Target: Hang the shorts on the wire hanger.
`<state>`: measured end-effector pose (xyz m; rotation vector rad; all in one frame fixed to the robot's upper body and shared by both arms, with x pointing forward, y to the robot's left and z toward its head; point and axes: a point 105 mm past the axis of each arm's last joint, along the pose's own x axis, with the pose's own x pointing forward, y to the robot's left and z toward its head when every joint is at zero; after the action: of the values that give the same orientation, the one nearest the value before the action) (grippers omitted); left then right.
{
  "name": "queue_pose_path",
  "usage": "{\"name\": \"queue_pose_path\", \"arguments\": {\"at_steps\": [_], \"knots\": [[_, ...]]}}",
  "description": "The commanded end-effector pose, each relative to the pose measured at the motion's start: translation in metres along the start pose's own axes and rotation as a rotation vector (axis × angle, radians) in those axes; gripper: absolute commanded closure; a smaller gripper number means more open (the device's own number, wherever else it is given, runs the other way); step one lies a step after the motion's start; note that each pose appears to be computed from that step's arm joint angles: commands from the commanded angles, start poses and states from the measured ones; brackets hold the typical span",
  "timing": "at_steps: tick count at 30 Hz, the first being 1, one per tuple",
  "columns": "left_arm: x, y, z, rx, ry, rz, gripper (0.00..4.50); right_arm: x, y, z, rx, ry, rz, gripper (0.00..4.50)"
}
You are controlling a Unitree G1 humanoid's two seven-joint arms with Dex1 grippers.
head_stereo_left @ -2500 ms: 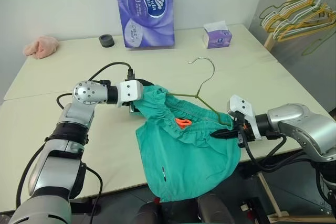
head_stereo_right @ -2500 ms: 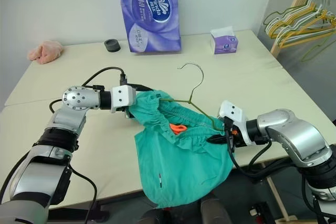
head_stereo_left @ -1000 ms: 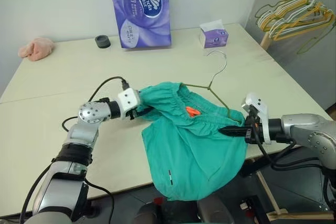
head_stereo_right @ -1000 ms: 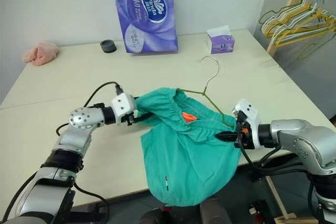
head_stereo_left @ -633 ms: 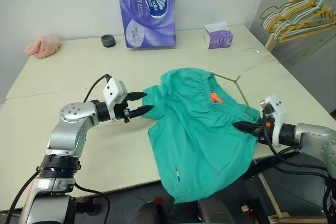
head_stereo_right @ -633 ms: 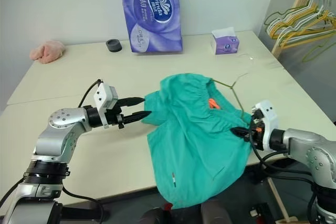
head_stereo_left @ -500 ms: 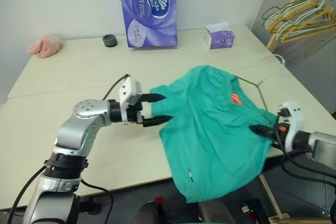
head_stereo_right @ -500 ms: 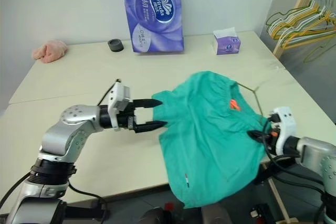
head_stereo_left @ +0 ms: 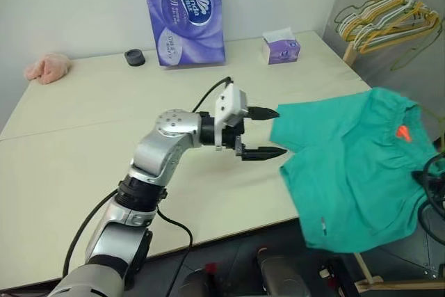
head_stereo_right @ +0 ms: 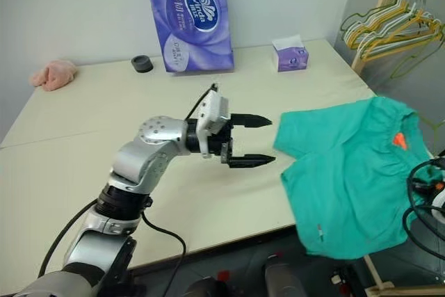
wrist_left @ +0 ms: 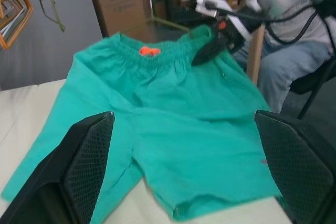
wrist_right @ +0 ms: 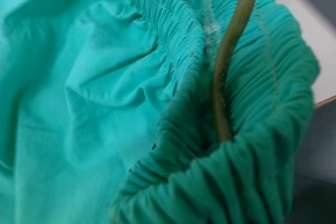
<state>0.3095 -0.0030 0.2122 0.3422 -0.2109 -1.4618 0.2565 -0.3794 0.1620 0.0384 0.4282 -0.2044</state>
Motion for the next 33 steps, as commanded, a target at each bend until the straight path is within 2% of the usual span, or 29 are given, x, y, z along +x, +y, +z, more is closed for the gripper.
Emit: {"name": "queue_pose_path", "arguments": {"at_steps": [1, 4, 9, 17, 26, 33], "knots": [[0.013, 0.004, 0.024, 0.11, -0.053, 0.023, 0.01, -0.011, -0.022, 0.05, -0.038, -0.167, -0.11, 4.5], [0.022, -0.001, 0.034, 0.125, -0.085, -0.017, 0.01, -0.012, -0.033, 0.075, -0.029, -0.234, -0.163, 4.5], [0.028, 0.0, 0.052, 0.156, -0.135, -0.036, 0.01, -0.015, -0.055, 0.093, 0.007, -0.276, -0.256, 4.5], [0.043, 0.011, 0.095, 0.08, -0.266, -0.077, 0.01, -0.019, -0.074, 0.087, 0.232, -0.23, -0.308, 4.5], [0.057, 0.023, 0.129, 0.172, -0.311, -0.14, 0.01, -0.019, -0.065, 0.078, 0.388, -0.107, -0.259, 4.5], [0.065, 0.027, 0.14, 0.19, -0.316, -0.197, 0.01, -0.021, -0.051, 0.075, 0.415, -0.058, -0.214, 4.5]]}}
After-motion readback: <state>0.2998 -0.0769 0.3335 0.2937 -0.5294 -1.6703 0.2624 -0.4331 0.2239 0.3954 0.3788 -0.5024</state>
